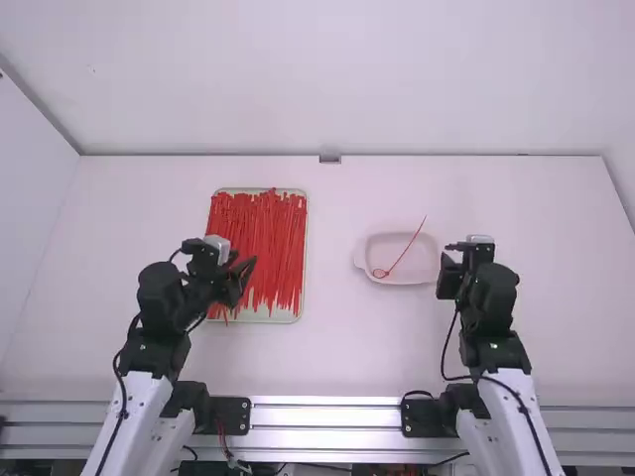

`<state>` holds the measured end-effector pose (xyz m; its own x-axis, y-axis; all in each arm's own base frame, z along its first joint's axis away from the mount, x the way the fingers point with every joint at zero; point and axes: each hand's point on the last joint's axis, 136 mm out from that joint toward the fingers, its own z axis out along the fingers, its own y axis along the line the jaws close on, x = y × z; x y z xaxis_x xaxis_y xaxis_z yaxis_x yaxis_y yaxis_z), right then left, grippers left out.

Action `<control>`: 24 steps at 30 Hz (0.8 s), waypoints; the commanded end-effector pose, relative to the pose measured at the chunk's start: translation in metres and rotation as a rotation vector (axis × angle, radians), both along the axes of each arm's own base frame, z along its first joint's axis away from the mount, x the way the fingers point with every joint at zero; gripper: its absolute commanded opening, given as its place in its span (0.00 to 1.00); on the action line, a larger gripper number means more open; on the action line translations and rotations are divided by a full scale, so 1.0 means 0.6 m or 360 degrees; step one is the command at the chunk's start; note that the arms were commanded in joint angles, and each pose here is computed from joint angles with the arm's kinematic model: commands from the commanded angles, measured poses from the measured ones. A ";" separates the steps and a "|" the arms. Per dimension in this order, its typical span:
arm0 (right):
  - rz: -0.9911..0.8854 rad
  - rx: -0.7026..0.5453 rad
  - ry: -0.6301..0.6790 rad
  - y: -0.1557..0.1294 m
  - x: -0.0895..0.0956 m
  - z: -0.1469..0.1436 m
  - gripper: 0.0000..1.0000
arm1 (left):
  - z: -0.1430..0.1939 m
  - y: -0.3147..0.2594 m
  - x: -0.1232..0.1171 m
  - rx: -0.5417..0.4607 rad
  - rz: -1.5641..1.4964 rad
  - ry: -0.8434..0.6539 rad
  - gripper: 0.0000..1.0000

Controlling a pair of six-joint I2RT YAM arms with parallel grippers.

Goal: Fasten the cable tie

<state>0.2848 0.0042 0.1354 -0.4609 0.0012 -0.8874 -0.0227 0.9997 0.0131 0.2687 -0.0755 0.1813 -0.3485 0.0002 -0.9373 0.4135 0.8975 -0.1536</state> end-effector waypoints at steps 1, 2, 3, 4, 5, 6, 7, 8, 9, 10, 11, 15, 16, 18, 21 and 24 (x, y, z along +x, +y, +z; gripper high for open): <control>-0.0014 -0.0009 -0.0005 -0.002 -0.015 -0.019 0.36 | -0.022 0.028 -0.002 0.0059 0.0162 -0.0012 0.37; -0.0014 -0.0009 -0.0005 -0.002 -0.018 -0.023 0.35 | -0.027 0.031 -0.004 0.0066 0.0180 -0.0012 0.36; -0.0014 -0.0009 -0.0005 -0.002 -0.026 -0.035 0.32 | -0.039 0.040 -0.008 0.0083 0.0226 -0.0012 0.33; -0.0014 -0.0009 -0.0005 -0.002 -0.032 -0.044 0.29 | -0.049 0.046 -0.011 0.0096 0.0262 -0.0012 0.31; -0.0014 -0.0009 -0.0005 -0.002 -0.037 -0.053 0.27 | -0.059 0.053 -0.014 0.0109 0.0296 -0.0012 0.28; -0.0014 -0.0009 -0.0005 -0.002 -0.043 -0.061 0.25 | -0.069 0.059 -0.016 0.0121 0.0330 -0.0011 0.26; -0.0014 -0.0009 -0.0005 -0.002 -0.045 -0.066 0.24 | -0.073 0.062 -0.018 0.0127 0.0347 -0.0011 0.25; -0.0014 -0.0009 -0.0005 -0.002 -0.051 -0.077 0.21 | -0.085 0.070 -0.021 0.0142 0.0387 -0.0011 0.22; -0.0014 -0.0009 -0.0005 -0.002 -0.054 -0.083 0.19 | -0.092 0.074 -0.023 0.0151 0.0411 -0.0011 0.21; -0.0014 -0.0009 -0.0005 -0.002 -0.058 -0.092 0.17 | -0.100 0.080 -0.025 0.0162 0.0441 -0.0011 0.19; -0.0014 -0.0009 -0.0005 -0.002 -0.060 -0.096 0.16 | -0.105 0.083 -0.026 0.0167 0.0456 -0.0011 0.18; -0.0014 -0.0009 -0.0037 -0.002 -0.069 -0.112 0.08 | -0.136 0.103 -0.034 0.0208 0.0566 -0.0011 0.10; -0.0014 -0.0009 -0.0067 -0.002 -0.067 -0.105 0.06 | -0.144 0.108 -0.035 0.0217 0.0591 -0.0011 0.09; -0.0014 -0.0009 -0.0123 -0.002 -0.065 -0.092 0.03 | -0.140 0.117 -0.035 0.0228 0.0641 -0.0045 0.05; -0.0014 -0.0008 -0.0191 -0.002 -0.063 -0.076 0.00 | -0.126 0.126 -0.034 0.0231 0.0690 -0.0103 0.02; -0.0014 -0.0008 -0.0260 -0.002 -0.062 -0.059 0.00 | -0.111 0.126 -0.034 0.0217 0.0694 -0.0163 0.00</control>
<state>0.2486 0.0025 0.1007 -0.3184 -0.0033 -0.9479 -0.0160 0.9999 0.0018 0.2489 -0.0045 0.1162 -0.2561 -0.0021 -0.9667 0.0261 0.9996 -0.0091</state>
